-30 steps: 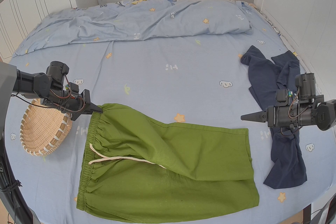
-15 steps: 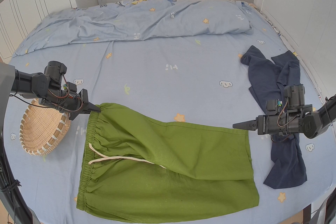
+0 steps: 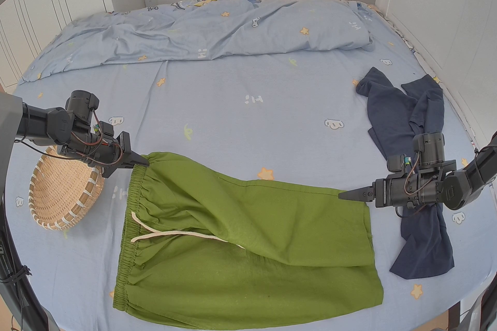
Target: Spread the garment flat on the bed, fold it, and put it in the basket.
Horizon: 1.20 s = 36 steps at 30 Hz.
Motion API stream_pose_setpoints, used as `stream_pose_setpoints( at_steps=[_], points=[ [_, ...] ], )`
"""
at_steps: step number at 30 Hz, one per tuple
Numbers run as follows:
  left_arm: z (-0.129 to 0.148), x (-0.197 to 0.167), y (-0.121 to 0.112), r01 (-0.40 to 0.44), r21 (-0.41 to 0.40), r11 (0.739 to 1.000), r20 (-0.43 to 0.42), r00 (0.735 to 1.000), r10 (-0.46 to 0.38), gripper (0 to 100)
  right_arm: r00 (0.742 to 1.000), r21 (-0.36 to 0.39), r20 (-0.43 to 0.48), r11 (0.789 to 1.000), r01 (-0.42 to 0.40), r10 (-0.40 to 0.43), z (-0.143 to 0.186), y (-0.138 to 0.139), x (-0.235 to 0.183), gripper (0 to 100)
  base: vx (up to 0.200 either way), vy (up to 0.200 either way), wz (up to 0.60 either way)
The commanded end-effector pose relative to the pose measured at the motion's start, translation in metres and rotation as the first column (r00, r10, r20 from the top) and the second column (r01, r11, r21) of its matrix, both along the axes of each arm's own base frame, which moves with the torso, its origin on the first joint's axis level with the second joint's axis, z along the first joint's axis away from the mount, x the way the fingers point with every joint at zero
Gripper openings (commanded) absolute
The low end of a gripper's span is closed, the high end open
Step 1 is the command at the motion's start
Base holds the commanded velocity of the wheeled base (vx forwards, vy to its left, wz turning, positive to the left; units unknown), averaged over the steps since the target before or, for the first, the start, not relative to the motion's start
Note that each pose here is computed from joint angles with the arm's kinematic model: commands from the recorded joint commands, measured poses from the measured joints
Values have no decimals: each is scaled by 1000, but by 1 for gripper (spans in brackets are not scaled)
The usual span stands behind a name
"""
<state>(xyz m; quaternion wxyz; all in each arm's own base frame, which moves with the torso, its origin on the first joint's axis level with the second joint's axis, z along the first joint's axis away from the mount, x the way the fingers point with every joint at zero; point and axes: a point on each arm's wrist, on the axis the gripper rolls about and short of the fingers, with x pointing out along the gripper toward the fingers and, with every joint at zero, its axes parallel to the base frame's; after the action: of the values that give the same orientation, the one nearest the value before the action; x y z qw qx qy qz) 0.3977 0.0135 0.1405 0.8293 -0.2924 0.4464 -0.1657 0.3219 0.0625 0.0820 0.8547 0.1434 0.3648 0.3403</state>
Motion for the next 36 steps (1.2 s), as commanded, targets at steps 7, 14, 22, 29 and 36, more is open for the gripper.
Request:
stream_pose_setpoints(
  at_steps=[7, 14, 22, 29, 36],
  points=[
    [3, -1, 0, -2, 0, 1000, 5, 1000, 2, 0, 1000, -2, 28, 1000, -3, 3, -1, 3, -5, 100, 0, 0, 0],
    [2, -1, -1, 3, 0, 1000, 3, 1000, -3, 0, 998, 7, 59, 1000, 11, -12, -1, 0, -6, 100, 0, 0, 0],
    [2, -1, -1, 3, 0, 1000, 3, 1000, -3, 0, 999, 4, 49, 1000, 11, -11, -3, 0, -10, 100, 0, 0, 0],
    [3, -1, -1, 0, -1, 1000, 4, 1000, 0, 0, 996, 11, 87, 1000, 1, -2, 1, 2, -15, 100, 0, 0, 0],
    [3, -1, 0, -1, -1, 1000, 4, 1000, 1, 0, 997, 10, 81, 1000, -2, 1, 0, 3, -16, 100, 0, 0, 0]
  ],
)
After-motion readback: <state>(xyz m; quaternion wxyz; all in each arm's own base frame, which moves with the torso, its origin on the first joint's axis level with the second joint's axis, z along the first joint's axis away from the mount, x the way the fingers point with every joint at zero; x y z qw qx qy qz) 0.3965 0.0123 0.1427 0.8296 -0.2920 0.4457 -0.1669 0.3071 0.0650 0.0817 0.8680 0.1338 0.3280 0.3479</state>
